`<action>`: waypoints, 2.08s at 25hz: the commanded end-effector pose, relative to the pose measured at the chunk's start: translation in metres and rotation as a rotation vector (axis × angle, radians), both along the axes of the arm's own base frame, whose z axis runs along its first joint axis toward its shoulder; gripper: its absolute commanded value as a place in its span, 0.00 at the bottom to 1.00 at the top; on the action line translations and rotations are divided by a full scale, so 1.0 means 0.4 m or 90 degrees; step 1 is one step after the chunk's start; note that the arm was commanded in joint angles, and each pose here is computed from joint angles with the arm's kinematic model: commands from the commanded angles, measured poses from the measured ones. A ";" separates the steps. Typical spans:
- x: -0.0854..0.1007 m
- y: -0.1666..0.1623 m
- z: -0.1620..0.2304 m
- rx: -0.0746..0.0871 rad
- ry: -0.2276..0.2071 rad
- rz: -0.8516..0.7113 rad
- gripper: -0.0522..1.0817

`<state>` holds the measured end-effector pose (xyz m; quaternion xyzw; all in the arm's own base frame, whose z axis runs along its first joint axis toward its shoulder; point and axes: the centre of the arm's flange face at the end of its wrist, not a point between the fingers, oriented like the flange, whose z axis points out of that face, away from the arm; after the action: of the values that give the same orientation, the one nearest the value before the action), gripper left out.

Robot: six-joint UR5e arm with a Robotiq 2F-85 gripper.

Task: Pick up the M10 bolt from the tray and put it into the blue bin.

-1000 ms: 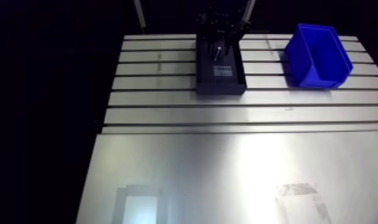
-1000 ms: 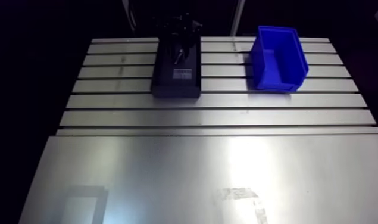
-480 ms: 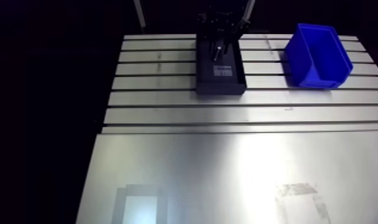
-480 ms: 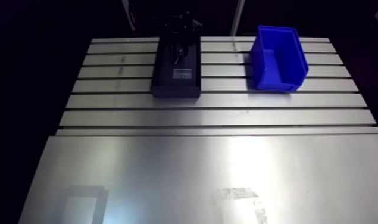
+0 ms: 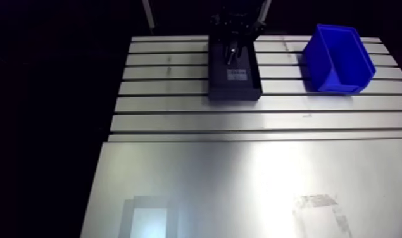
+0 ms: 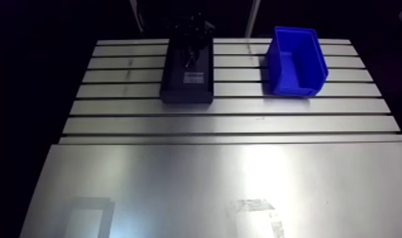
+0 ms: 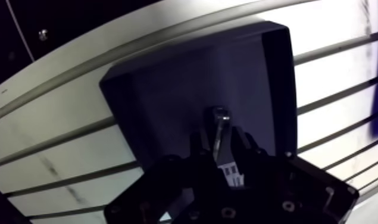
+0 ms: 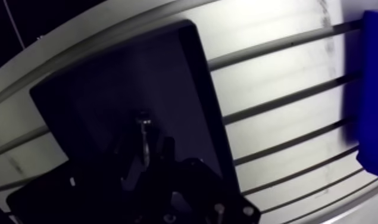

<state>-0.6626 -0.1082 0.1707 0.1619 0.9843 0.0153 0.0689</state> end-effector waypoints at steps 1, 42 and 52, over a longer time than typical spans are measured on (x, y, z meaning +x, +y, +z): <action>0.000 0.001 -0.004 0.000 -0.002 0.000 0.65; 0.000 0.001 -0.004 0.000 -0.002 0.000 0.74; 0.016 -0.001 0.021 0.001 0.003 0.003 0.83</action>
<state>-0.6602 -0.1085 0.1729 0.1614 0.9844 0.0156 0.0685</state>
